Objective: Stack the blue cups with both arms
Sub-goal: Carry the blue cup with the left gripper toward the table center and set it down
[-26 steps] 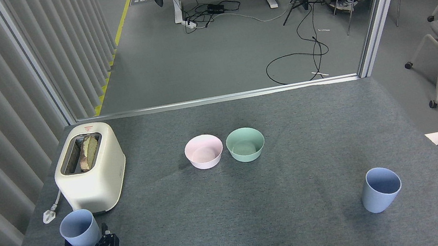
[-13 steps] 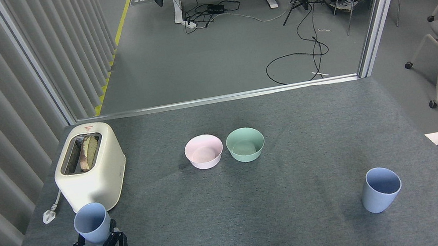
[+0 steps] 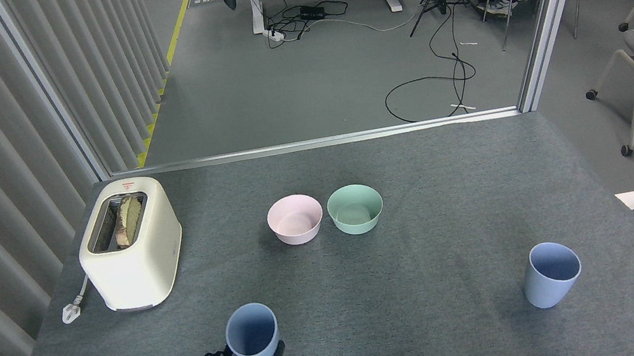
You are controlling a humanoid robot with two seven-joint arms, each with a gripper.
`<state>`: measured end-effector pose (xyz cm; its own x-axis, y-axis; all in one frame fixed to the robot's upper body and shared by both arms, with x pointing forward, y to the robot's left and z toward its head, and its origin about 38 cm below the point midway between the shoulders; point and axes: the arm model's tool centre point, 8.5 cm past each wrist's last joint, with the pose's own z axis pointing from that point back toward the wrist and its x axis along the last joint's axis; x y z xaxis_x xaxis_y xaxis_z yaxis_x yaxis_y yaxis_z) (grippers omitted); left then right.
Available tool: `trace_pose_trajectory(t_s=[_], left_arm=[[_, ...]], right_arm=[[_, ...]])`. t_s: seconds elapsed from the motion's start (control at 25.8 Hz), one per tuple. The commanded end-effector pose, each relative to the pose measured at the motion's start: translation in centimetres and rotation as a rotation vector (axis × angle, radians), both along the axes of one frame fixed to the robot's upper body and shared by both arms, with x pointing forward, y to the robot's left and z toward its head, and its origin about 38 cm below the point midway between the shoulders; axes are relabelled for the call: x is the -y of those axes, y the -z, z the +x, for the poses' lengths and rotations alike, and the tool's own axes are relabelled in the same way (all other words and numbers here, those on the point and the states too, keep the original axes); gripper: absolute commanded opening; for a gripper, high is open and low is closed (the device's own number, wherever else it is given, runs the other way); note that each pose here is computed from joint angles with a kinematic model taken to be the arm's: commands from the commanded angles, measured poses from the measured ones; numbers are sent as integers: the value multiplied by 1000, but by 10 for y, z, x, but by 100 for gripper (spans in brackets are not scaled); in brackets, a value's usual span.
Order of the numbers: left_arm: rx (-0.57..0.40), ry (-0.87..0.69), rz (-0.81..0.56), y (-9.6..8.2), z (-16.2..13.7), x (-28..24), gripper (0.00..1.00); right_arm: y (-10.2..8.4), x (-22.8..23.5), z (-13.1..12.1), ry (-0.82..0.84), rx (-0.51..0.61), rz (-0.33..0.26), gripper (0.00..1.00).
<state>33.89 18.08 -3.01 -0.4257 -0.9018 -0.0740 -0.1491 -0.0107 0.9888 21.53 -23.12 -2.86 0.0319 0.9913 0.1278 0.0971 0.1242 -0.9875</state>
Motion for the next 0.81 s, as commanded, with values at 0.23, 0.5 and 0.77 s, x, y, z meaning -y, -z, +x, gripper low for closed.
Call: trace_pose_trajectory(t_s=[0.23,0.5,0.77], left_arm=[[-43,212,56,23,-59,51,39],[-40,209,49,23,-59,55,63],[-40,216,35,22,-60,59,100]], right_arm=[[-1,0,2,8,4,3,100],[-1,0,2,7,4,1,100],[-1,0,2,9,5,2,100]])
